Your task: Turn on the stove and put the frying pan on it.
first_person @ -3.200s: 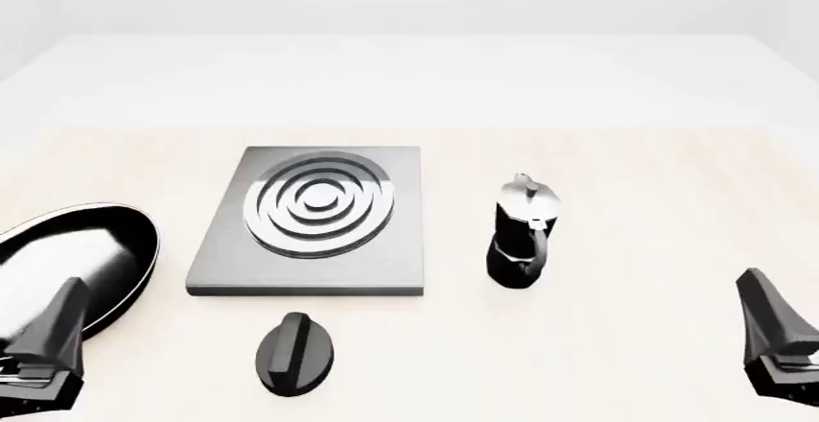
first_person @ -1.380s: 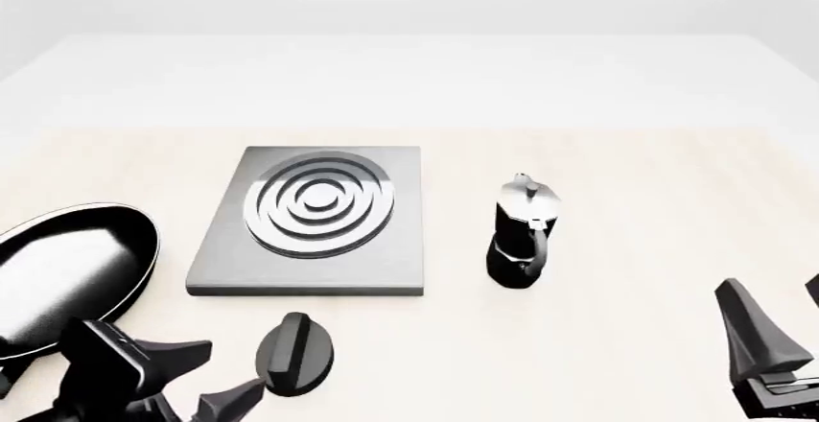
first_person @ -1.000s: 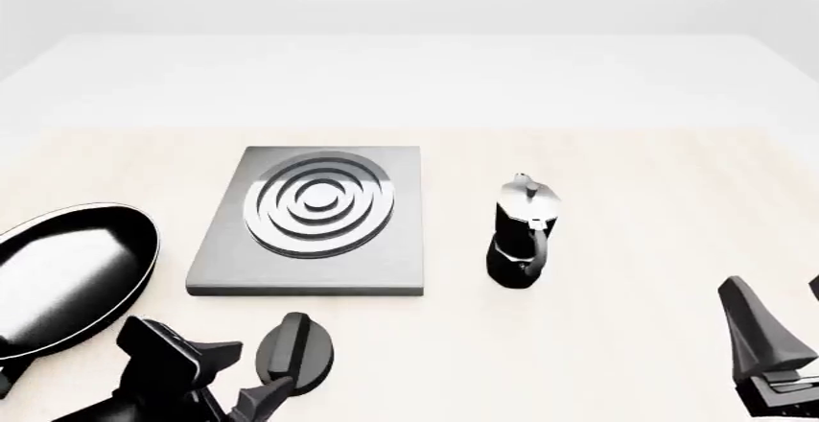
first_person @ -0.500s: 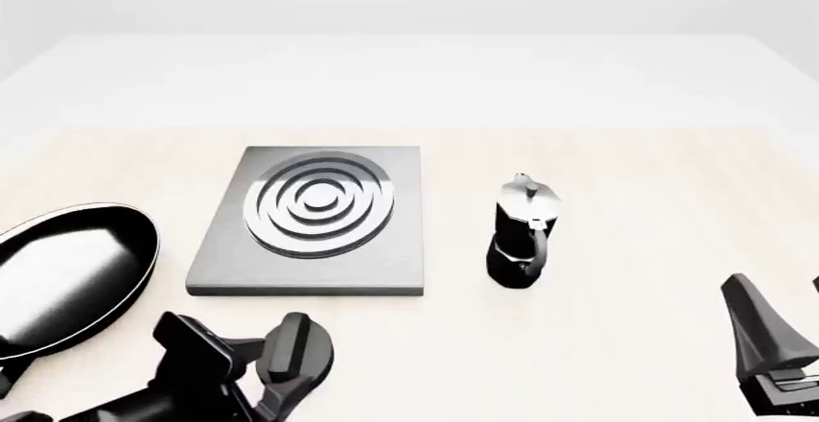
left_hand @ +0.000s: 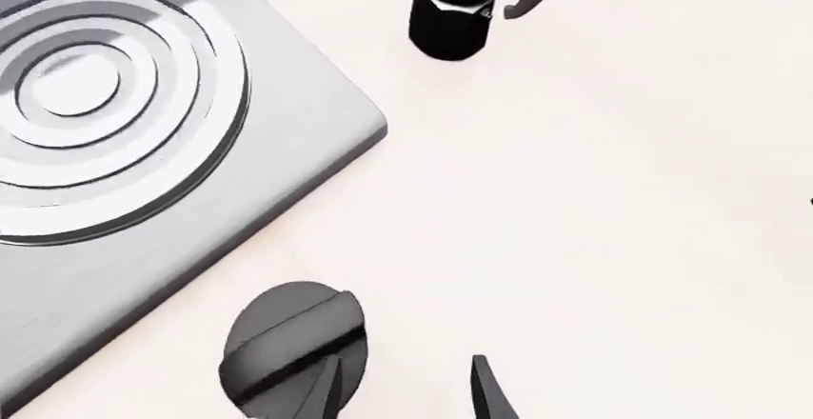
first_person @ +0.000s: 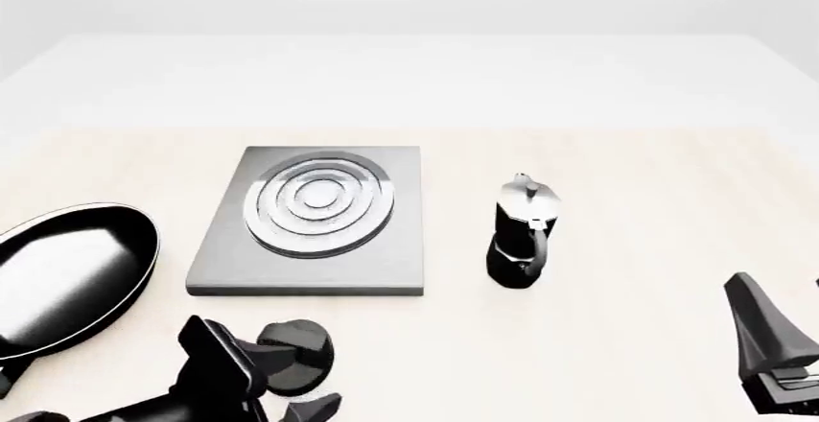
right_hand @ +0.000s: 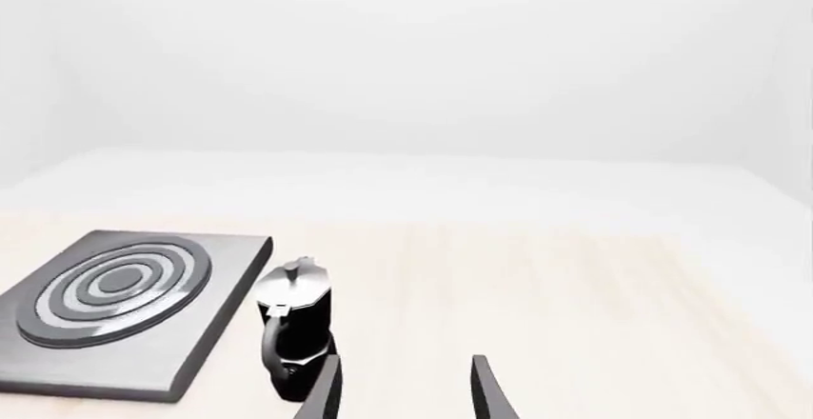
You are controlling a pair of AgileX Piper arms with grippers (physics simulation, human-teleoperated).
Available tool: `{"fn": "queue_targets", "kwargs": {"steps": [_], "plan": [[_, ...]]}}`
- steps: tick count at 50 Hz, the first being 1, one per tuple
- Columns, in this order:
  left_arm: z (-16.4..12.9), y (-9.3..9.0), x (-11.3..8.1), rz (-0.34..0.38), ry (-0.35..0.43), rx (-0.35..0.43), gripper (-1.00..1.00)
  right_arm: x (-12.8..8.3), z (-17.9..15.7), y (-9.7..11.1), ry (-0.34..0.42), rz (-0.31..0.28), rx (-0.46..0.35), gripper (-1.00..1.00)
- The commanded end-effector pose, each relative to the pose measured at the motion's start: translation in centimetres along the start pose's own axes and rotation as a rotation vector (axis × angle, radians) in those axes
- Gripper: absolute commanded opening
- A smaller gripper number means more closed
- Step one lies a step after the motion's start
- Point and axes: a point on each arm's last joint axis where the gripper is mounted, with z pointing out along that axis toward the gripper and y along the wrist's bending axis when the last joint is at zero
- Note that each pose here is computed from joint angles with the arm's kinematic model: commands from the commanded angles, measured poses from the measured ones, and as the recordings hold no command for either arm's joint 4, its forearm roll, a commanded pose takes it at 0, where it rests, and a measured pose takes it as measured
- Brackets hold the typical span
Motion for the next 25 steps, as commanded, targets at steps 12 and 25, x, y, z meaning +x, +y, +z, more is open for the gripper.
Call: {"fn": "queue_targets", "kwargs": {"steps": [12, 25], "plan": [[-4.2, -3.0, -4.2, 0.062, -0.088, 0.149, 1.0, -0.1, 0.0, 0.0, -0.004, 0.011, 0.003, 1.0], [-7.3, -2.6, -5.5, 0.061, -0.124, 0.143, 1.0, -0.4, -0.1, 0.0, -0.014, 0.018, -0.001, 1.0]]}}
